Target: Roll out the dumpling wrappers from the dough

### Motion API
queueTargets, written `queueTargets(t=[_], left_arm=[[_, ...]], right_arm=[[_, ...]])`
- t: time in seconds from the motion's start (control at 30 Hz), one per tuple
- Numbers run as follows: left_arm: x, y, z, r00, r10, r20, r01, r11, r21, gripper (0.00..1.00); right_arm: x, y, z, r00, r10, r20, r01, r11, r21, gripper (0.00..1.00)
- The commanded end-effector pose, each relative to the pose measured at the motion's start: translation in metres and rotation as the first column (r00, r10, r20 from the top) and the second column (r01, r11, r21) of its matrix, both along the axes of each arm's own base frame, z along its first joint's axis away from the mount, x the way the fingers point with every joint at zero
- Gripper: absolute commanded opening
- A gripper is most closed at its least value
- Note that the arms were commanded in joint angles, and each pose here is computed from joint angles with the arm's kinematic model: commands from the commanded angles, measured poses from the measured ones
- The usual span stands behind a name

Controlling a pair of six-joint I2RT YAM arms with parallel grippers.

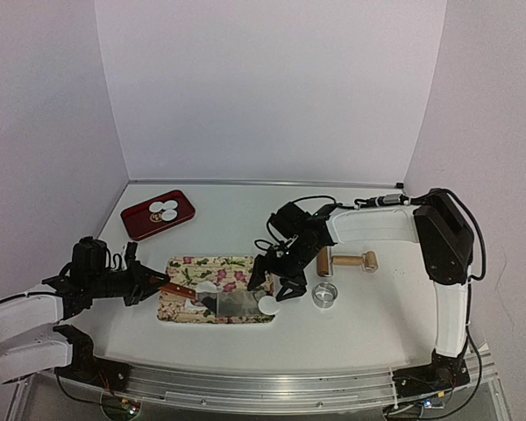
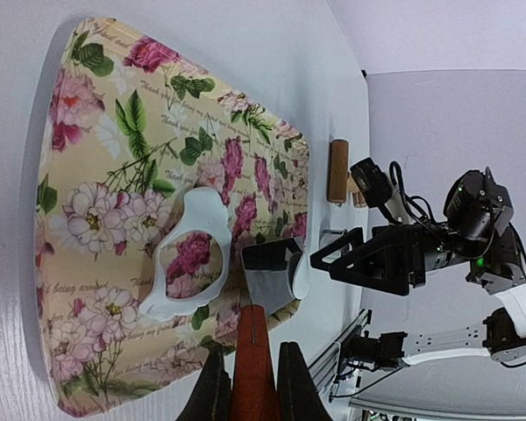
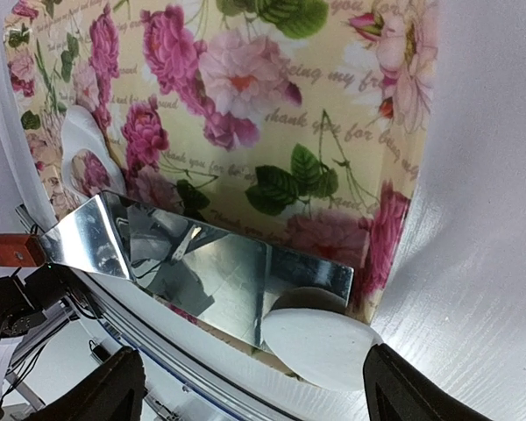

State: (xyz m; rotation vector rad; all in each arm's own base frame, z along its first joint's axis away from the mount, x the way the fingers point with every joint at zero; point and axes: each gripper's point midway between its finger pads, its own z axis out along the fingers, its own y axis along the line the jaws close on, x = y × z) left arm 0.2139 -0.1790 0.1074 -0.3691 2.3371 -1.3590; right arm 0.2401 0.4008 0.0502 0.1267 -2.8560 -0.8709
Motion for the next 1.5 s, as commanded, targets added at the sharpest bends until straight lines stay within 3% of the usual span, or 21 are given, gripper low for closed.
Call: queueTargets(t=[0.0, 0.3, 0.63, 1.27, 1.47], left_arm=[[0.007, -0.004, 0.028, 0.997, -0.015, 0.073, 0.017, 0.999, -0.032, 0.0], [0.004, -0.006, 0.022, 0.998, -0.034, 0.054, 0.036, 0.999, -0.037, 0.0], [0.0, -0.009, 0.02, 0.998, -0.051, 0.049, 0.054, 0.997, -0.059, 0.0], [-0.002, -0.007, 0.023, 0.998, -0.038, 0.055, 0.042, 0.997, -0.07, 0.0], [0.003, -0.005, 0.034, 0.998, 0.012, 0.069, -0.004, 0.993, -0.117, 0.0]], right_arm=[[0.0, 0.004, 0.017, 0.999, 0.014, 0.034, -0.014, 1.0, -0.006, 0.86], [0.008, -0.012, 0.028, 0.992, -0.025, 0.12, 0.034, 0.996, -0.079, 0.89], [-0.005, -0.012, -0.001, 1.0, -0.001, 0.03, 0.004, 0.994, -0.11, 0.88], [-0.011, -0.012, -0.014, 1.0, 0.017, 0.017, -0.014, 0.988, -0.154, 0.88], [0.003, -0.015, 0.017, 0.993, -0.022, 0.116, 0.039, 0.988, -0.149, 0.89]])
